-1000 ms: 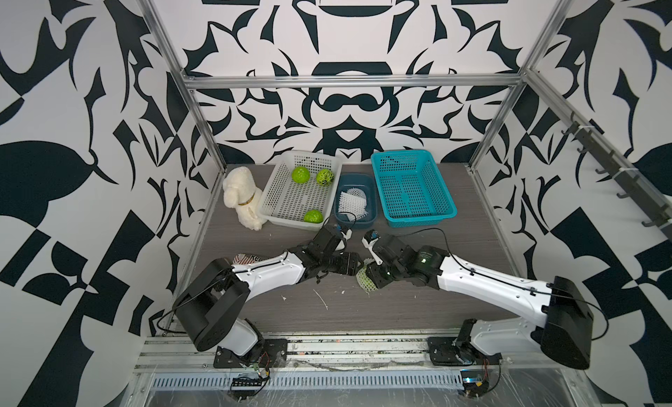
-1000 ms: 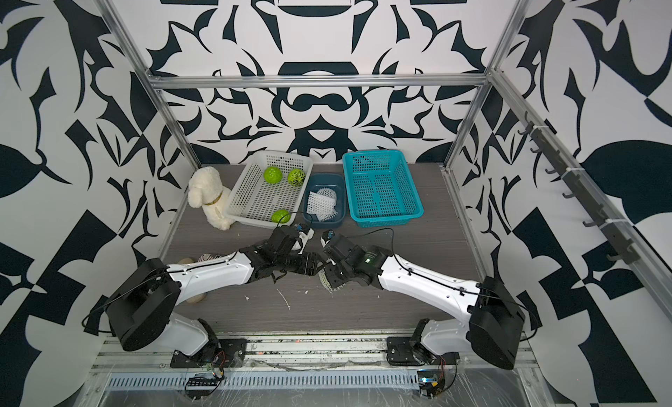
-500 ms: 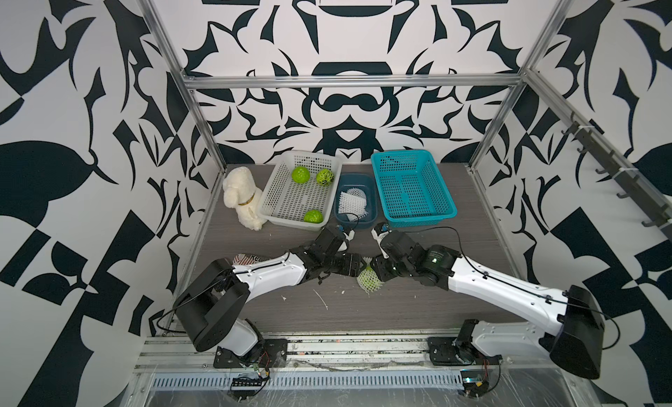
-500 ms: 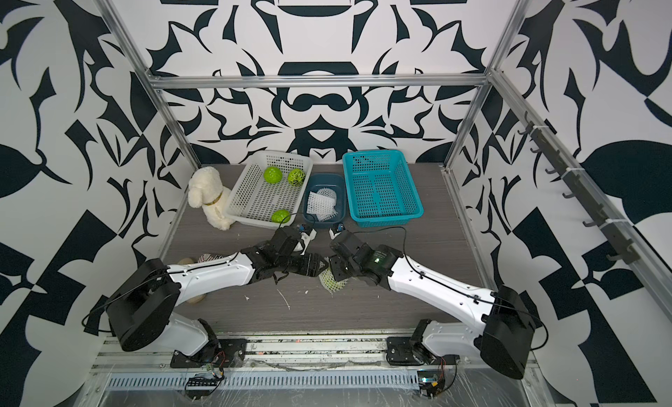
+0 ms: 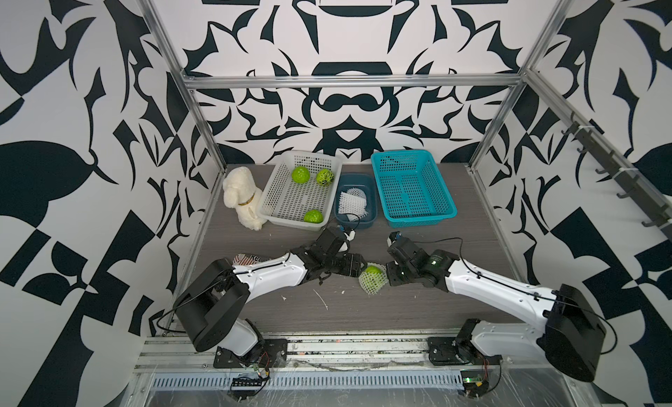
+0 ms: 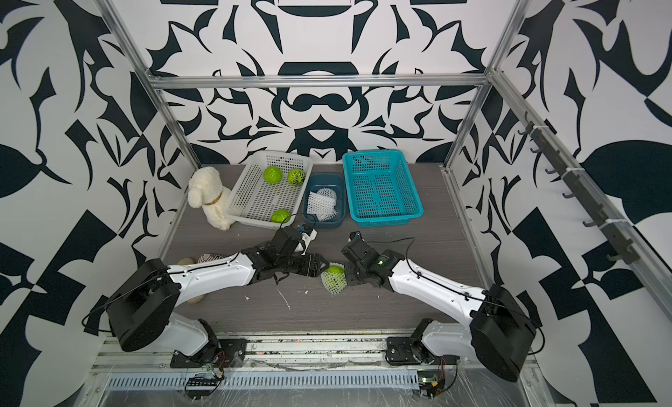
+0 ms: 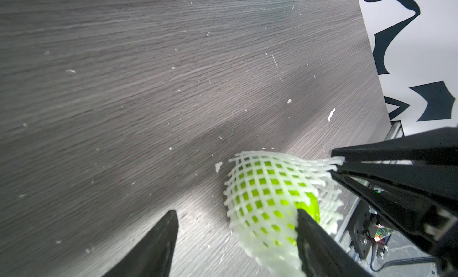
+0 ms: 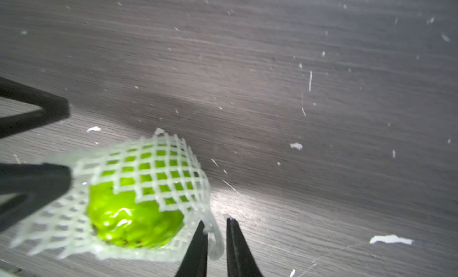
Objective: Sleeve custard apples in foam nets
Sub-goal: Put on the foam net on the custard apple.
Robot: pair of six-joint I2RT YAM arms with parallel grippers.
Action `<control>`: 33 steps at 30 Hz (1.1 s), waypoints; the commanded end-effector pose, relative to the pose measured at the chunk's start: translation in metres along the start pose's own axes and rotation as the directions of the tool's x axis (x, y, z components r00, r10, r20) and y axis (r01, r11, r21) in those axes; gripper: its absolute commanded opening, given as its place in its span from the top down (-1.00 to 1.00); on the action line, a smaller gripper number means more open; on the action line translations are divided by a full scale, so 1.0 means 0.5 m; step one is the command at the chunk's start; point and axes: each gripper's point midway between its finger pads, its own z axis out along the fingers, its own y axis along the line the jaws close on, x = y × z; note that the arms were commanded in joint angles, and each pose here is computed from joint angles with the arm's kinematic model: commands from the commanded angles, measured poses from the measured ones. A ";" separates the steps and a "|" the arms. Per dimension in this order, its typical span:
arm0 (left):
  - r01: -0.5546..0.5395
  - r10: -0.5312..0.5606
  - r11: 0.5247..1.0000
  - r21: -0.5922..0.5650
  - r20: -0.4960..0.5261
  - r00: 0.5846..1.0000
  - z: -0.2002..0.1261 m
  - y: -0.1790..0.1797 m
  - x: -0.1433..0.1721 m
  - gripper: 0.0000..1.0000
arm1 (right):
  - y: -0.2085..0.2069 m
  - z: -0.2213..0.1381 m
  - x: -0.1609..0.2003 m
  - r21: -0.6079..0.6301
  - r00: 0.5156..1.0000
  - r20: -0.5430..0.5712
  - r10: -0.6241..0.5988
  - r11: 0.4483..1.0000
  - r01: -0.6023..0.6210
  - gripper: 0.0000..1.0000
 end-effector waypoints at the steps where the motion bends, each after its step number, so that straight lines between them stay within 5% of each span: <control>1: 0.004 -0.004 1.000 -0.011 -0.003 1.000 0.013 0.009 0.007 -0.52 | 0.033 -0.010 -0.023 -0.087 0.999 0.047 0.027 0.996 -0.022 0.62; 16: 0.035 -0.035 0.998 -0.046 0.006 0.999 0.021 0.044 0.034 -0.58 | 0.049 0.003 -0.016 -0.148 0.998 0.048 0.046 0.988 -0.039 0.64; 25: 0.028 -0.027 0.999 -0.026 0.030 0.999 0.005 0.025 0.014 -0.66 | 0.059 -0.062 -0.043 -0.184 0.993 0.116 0.005 0.983 0.017 -0.46; 33: 0.037 -0.036 0.999 -0.025 0.029 0.999 0.000 0.024 0.015 -0.68 | 0.091 -0.068 -0.015 -0.268 0.990 0.103 -0.096 0.956 0.121 -0.75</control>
